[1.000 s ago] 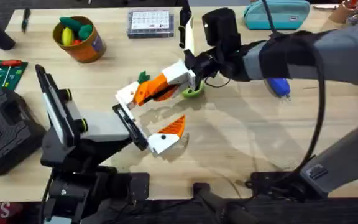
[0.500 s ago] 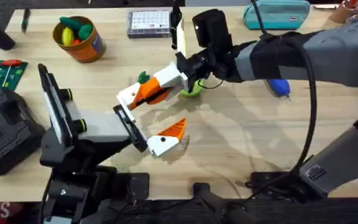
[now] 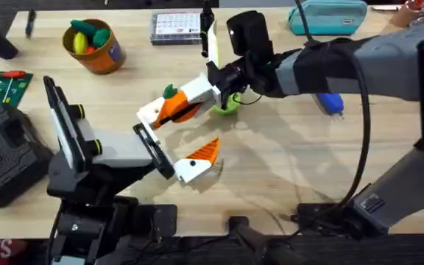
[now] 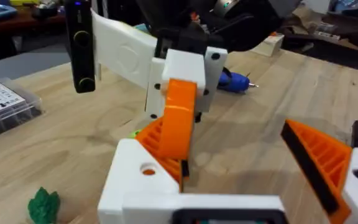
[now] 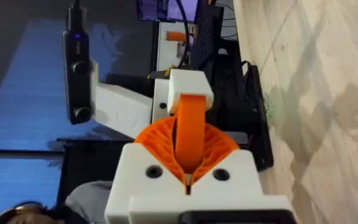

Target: Pick up the gripper from the table and insert it into the empty holder that is missing its gripper. Then pick up a screw, insert it into the mounting hole, and use the screwdriver to tighten it. Finally, clean up the table by picking up the vegetable and placing it into the bucket.

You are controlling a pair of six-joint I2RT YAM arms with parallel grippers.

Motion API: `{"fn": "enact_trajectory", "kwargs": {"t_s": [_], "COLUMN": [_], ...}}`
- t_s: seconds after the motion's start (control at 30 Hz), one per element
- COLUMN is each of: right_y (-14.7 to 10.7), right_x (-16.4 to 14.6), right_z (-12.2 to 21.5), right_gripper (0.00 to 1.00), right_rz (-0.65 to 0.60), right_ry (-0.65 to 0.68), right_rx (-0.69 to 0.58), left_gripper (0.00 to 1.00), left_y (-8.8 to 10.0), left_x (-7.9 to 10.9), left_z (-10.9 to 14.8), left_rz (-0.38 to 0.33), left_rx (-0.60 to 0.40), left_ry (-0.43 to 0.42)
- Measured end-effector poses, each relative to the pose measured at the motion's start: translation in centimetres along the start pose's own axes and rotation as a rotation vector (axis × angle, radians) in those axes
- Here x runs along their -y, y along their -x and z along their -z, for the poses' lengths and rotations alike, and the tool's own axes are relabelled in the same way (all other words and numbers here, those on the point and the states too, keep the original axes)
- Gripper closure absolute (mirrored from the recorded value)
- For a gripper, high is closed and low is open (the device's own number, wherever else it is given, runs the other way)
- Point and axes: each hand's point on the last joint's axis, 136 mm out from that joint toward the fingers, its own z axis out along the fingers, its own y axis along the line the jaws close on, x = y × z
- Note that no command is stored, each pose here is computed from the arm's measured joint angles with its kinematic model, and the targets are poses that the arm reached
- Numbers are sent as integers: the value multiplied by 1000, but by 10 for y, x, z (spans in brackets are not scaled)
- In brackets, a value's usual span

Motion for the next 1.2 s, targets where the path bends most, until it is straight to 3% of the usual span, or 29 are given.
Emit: {"fn": "enact_trajectory", "kwargs": {"t_s": [1.2], "right_y": [8], "right_x": [-1], "right_z": [-3], "right_gripper": [982], "right_rz": [-28], "right_ry": [-18], "right_rx": [19], "left_gripper": [14], "left_y": [1], "left_x": [-6], "left_z": [0], "left_rz": [-4], "left_rx": [3], "left_ry": [34]}}
